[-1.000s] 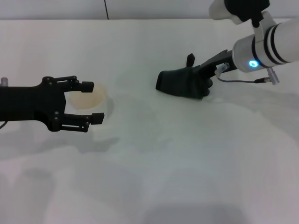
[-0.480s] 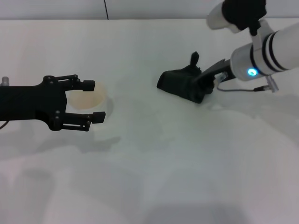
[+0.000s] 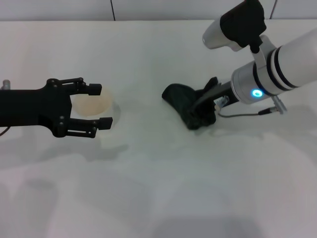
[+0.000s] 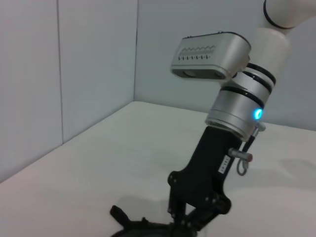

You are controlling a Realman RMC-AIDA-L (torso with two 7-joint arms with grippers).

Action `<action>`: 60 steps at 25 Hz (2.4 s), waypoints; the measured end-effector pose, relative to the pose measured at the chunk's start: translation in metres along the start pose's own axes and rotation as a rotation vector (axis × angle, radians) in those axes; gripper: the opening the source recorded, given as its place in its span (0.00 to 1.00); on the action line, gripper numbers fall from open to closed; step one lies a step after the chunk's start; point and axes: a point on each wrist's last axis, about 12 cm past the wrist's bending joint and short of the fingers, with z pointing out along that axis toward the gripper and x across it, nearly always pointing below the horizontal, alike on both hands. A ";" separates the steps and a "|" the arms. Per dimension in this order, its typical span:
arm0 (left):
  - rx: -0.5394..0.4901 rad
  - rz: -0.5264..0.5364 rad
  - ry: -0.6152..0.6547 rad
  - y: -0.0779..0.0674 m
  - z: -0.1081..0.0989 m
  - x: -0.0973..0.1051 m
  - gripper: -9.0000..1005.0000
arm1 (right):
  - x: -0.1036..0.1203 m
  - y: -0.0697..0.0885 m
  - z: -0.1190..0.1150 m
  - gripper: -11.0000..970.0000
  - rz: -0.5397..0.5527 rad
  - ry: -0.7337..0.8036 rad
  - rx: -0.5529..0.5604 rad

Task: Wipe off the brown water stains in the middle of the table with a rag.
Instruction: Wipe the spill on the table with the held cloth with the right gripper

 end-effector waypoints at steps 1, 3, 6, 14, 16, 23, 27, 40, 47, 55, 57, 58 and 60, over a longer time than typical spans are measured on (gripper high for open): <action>0.000 0.000 0.000 0.000 0.000 0.000 0.88 | 0.000 0.000 0.000 0.12 0.000 0.000 0.000; 0.000 0.001 0.000 0.000 0.000 0.000 0.88 | 0.001 0.003 -0.001 0.13 0.000 0.014 -0.019; -0.001 0.004 0.000 0.001 0.000 -0.001 0.88 | 0.007 0.008 -0.006 0.13 0.004 0.029 -0.050; -0.005 0.009 -0.007 0.001 0.000 -0.002 0.88 | 0.021 0.014 -0.014 0.13 0.011 0.041 -0.079; -0.005 0.009 -0.008 0.001 0.000 -0.002 0.88 | 0.022 0.015 -0.015 0.13 0.011 0.049 -0.084; -0.009 0.012 -0.007 0.002 -0.001 -0.003 0.88 | 0.026 0.019 -0.017 0.14 0.006 0.089 -0.110; -0.011 0.010 -0.006 0.002 -0.002 -0.002 0.88 | 0.024 0.019 -0.020 0.14 0.002 0.078 -0.110; -0.013 0.012 -0.006 0.002 -0.002 -0.002 0.88 | 0.022 0.006 -0.030 0.15 0.036 0.010 -0.068; -0.016 0.018 -0.012 0.003 -0.001 -0.004 0.88 | 0.013 0.020 -0.024 0.15 -0.012 0.019 -0.101; -0.014 0.021 -0.015 0.004 0.000 -0.005 0.88 | 0.006 0.030 -0.021 0.15 -0.038 0.019 -0.135; -0.014 0.022 -0.016 0.004 0.000 -0.005 0.88 | 0.004 0.031 -0.020 0.15 -0.043 0.020 -0.141; -0.014 0.023 -0.016 0.004 0.000 -0.006 0.88 | 0.004 0.031 -0.020 0.15 -0.044 0.017 -0.139; -0.013 0.023 -0.017 0.004 0.000 -0.006 0.88 | 0.002 0.030 -0.019 0.16 -0.042 0.007 -0.132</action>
